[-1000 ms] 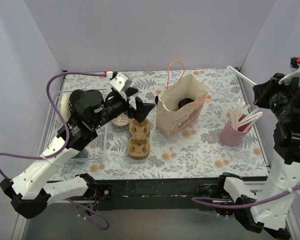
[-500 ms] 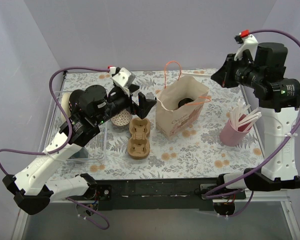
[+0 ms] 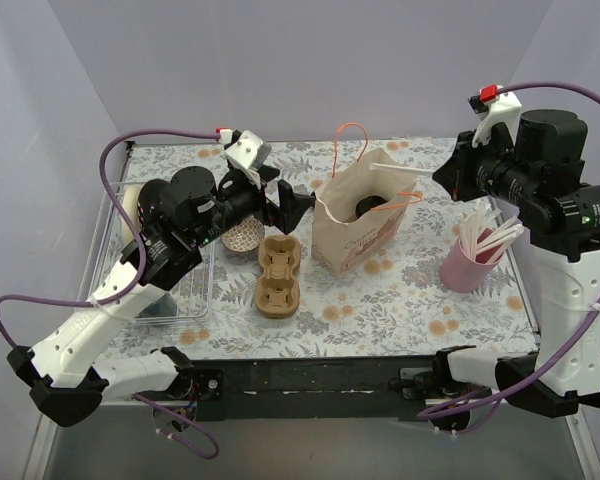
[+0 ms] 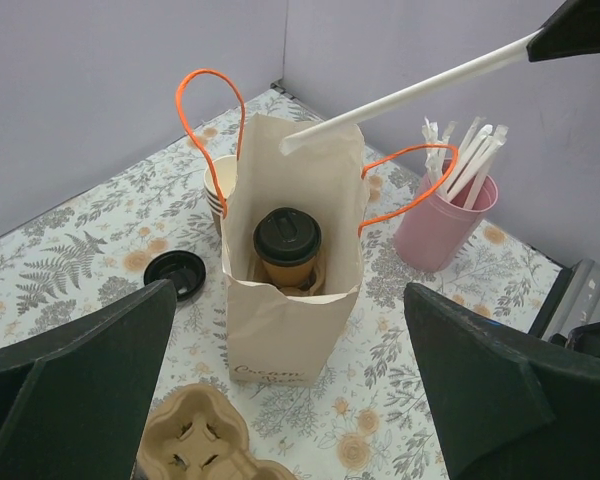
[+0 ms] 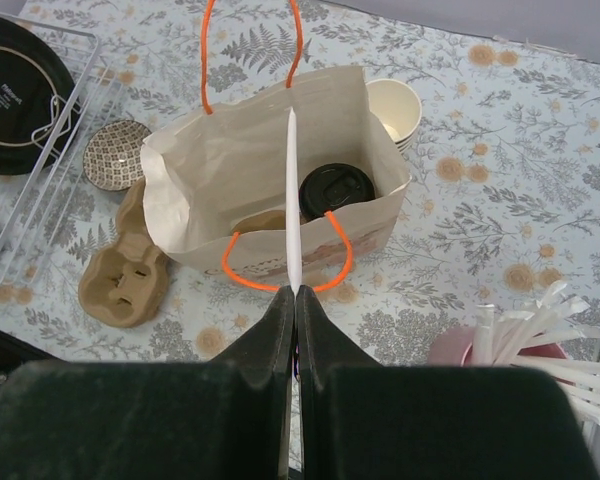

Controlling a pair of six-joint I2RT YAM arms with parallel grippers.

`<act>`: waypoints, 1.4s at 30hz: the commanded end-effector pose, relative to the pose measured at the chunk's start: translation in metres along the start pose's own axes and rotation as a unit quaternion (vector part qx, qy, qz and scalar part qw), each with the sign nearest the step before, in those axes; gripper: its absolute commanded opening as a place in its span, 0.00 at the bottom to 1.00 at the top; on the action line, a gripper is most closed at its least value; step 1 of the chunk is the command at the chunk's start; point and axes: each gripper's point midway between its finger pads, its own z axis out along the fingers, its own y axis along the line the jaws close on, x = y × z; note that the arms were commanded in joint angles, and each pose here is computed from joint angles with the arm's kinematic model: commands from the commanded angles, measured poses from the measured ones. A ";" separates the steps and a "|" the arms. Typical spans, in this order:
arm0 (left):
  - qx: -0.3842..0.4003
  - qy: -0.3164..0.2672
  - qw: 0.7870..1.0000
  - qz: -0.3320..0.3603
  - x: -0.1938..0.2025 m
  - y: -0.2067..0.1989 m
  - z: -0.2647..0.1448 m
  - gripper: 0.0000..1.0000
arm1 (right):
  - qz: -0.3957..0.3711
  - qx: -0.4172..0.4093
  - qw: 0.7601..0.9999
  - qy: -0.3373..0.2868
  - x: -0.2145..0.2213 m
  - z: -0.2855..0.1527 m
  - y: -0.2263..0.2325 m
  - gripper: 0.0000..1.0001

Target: Pack the takeout coffee

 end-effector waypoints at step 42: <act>0.025 -0.047 0.998 -0.017 -0.028 -0.012 -0.017 0.98 | 0.150 -0.103 0.981 -0.070 -0.012 0.009 0.101 0.99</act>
